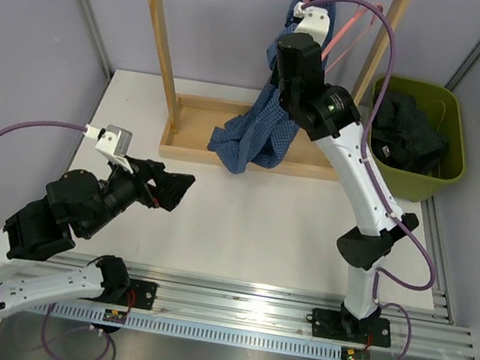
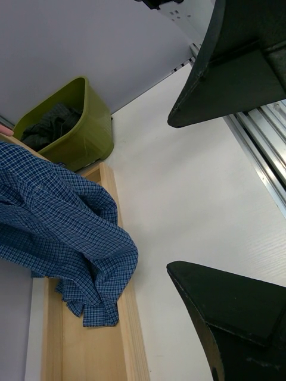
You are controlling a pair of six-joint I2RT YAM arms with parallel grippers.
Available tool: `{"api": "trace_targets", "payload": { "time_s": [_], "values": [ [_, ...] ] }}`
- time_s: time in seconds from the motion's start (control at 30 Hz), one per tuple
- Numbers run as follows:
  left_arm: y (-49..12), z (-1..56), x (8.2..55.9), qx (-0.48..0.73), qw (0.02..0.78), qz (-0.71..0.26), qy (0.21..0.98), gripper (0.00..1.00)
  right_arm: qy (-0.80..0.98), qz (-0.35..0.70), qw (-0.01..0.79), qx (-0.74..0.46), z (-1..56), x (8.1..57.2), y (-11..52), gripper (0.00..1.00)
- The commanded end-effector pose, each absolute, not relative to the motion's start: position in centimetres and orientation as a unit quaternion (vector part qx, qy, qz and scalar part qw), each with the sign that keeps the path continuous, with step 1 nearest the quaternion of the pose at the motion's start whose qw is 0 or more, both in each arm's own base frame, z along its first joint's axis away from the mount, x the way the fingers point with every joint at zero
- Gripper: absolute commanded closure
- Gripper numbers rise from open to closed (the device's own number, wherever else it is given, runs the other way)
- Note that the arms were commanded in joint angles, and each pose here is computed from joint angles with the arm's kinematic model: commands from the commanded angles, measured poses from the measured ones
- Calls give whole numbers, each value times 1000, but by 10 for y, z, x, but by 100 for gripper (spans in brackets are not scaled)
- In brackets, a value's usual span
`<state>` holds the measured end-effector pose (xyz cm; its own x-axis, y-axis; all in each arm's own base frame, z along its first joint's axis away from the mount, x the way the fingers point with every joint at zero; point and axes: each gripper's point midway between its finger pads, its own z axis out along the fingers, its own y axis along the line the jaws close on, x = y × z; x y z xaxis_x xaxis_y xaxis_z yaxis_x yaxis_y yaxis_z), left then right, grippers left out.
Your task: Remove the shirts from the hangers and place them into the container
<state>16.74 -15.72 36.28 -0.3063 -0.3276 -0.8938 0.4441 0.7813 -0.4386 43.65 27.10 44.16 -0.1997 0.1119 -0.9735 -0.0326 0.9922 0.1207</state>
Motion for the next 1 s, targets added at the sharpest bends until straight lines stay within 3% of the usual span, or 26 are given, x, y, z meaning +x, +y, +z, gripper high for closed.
{"api": "trace_targets", "payload": {
  "time_s": [0.0,0.23,0.3,0.97],
  "values": [
    [-152,370,170,18,599,-333,728,1,760,51,645,59,460,429,244,83],
    [-155,368,171,20,597,-334,729,1,750,39,657,65,473,411,220,92],
    [-155,369,170,21,597,-335,729,1,744,45,664,58,480,407,219,100],
    [-158,365,173,20,597,-335,729,1,625,137,766,-64,555,406,225,100]
  ]
}}
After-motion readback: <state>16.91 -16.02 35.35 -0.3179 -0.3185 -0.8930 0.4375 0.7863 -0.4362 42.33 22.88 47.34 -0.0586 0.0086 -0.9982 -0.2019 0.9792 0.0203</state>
